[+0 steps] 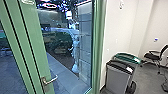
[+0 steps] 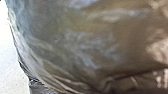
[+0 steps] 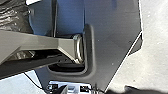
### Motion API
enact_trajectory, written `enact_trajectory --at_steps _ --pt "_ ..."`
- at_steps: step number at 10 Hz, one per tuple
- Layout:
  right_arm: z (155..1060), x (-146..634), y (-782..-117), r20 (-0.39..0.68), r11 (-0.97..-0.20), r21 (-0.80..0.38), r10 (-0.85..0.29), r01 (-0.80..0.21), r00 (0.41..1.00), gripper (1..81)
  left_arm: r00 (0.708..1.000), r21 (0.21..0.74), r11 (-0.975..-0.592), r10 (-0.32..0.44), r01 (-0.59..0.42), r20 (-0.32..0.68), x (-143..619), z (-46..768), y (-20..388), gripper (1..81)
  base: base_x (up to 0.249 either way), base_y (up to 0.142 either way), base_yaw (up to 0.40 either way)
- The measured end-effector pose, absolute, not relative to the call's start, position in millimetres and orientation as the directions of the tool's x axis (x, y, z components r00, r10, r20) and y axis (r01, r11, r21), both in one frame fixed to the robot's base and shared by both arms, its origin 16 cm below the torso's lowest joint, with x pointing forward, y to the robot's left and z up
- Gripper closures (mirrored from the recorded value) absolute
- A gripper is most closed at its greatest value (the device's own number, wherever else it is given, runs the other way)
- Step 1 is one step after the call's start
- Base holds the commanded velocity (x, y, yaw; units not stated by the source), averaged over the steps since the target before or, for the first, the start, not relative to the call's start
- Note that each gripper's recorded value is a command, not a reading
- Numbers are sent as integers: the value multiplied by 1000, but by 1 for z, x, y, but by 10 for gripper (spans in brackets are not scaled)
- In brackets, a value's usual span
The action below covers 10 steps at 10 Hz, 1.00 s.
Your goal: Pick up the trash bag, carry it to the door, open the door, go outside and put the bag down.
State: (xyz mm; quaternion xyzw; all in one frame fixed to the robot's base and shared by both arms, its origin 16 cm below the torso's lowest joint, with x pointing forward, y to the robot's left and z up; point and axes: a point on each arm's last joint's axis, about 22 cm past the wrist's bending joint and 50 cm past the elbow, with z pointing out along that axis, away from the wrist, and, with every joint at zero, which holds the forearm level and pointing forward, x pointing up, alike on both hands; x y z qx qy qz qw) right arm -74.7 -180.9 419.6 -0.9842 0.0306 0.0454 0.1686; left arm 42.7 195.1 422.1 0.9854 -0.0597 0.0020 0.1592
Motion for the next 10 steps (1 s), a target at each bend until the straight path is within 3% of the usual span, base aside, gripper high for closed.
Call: enact_trajectory --at_steps 7,10 --pt "420 -73 -179 -97 -941 -331 -45 -75 994 10 993 314 -942 -118 -119 23 43 422 195 811 111 0 0" --pt "420 -67 -179 -91 -941 -331 -46 -74 995 10 993 314 -942 -118 -120 24 45 422 195 811 26 0 0"
